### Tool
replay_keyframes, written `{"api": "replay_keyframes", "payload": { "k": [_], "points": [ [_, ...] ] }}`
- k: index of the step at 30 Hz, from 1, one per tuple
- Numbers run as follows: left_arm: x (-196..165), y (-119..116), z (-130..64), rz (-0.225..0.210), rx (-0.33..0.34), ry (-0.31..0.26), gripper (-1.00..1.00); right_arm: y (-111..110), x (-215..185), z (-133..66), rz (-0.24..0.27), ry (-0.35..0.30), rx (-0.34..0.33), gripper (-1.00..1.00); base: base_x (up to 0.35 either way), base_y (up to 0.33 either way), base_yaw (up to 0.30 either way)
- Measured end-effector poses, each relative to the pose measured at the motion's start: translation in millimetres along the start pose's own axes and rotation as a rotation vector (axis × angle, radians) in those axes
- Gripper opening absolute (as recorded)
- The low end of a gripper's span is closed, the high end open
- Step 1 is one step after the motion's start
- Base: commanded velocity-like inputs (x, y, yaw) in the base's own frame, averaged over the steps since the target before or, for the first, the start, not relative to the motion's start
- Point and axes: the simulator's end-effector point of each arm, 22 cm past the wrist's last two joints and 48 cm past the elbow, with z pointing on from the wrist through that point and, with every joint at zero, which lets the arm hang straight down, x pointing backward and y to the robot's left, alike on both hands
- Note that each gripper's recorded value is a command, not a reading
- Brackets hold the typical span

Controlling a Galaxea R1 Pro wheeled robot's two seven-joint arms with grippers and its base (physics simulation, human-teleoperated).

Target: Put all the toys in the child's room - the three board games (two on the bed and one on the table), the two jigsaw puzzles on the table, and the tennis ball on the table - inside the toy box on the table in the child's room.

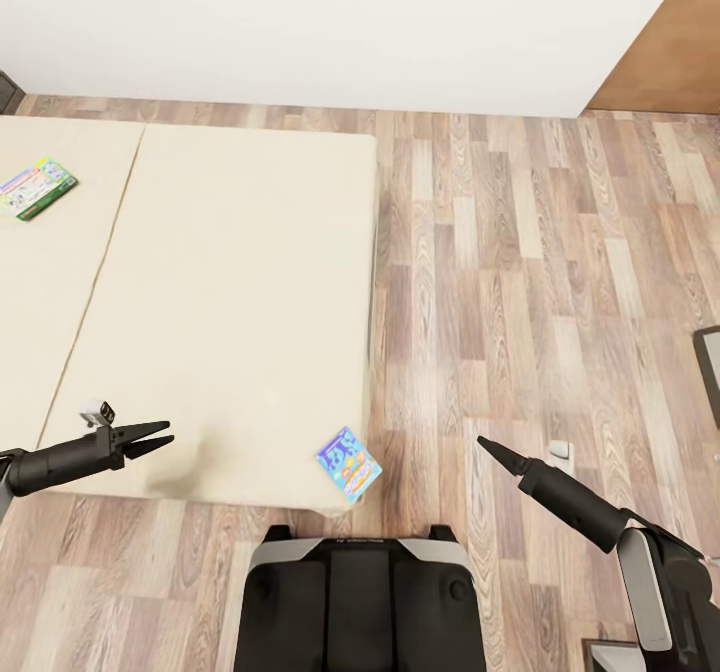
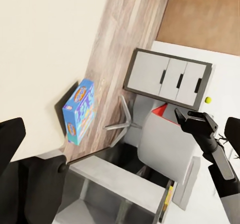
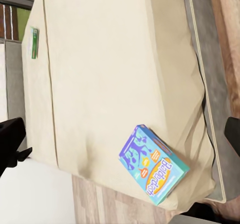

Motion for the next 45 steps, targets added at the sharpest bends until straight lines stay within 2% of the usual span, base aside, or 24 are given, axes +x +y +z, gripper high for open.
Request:
{"api": "replay_keyframes", "payload": {
  "k": [45],
  "points": [
    [-13.7, -36.7, -8.5, 0.063, 0.034, -0.031, 1.0, 29.3, -23.1, -7.6, -0.048, -0.04, -0.038, 1.0, 0.0, 0.0, 0.0]
  ]
}}
